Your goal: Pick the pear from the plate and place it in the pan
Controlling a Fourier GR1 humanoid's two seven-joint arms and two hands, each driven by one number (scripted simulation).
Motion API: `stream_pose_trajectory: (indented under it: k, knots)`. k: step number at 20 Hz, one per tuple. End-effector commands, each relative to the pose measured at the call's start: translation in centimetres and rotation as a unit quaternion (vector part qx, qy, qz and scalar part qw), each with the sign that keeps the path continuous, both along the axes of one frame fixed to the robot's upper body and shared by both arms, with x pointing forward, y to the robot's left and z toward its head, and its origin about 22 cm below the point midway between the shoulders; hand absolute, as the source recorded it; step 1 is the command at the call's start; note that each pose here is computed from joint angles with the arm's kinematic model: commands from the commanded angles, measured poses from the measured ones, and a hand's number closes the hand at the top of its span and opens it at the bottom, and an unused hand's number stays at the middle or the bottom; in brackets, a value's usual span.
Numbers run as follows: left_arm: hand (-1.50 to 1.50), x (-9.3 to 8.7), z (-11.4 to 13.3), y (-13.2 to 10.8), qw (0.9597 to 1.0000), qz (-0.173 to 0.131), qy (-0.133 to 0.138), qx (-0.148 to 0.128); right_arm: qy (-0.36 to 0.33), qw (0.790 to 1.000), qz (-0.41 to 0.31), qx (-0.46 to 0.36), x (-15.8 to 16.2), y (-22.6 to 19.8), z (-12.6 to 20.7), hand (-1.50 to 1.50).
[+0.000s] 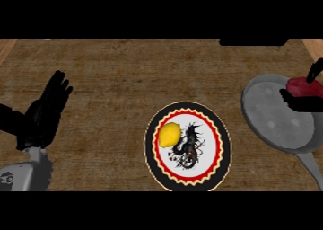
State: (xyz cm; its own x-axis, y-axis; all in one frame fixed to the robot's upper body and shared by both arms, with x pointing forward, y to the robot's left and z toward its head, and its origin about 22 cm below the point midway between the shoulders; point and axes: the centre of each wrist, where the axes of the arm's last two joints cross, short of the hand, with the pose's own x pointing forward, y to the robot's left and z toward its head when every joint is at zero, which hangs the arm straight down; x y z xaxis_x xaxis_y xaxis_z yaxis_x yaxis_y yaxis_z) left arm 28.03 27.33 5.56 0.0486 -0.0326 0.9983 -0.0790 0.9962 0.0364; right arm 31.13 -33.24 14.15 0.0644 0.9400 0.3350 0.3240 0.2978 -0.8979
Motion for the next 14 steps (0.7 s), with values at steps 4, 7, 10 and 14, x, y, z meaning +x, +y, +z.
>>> stream_pose_trajectory:
  k: [4, 7, 10, 14]
  knots:
    - [0.0, -0.3, -1.2, -0.9, 1.0, -0.001, 0.005, -0.002, 0.021, 0.999, 0.03, -0.007, 3.5, -1.3, -6.2, 1.5]
    - [0.0, -1.0, -0.2, -0.7, 1.0, 0.006, -0.004, 0.002, 0.081, 0.996, 0.004, -0.034, 2.9, -2.1, -9.4, 1.5]
    - [0.0, -0.4, 2.4, -0.9, 0.9999, -0.002, -0.004, 0.01, 0.105, 0.989, -0.073, 0.07, 3.4, -4.8, -9.9, -1.5]
    - [0.0, 0.0, 0.2, -0.6, 1.0, -0.005, 0.007, 0.001, 0.152, 0.983, -0.042, 0.095, 4.7, -5.3, -11.3, -1.5]
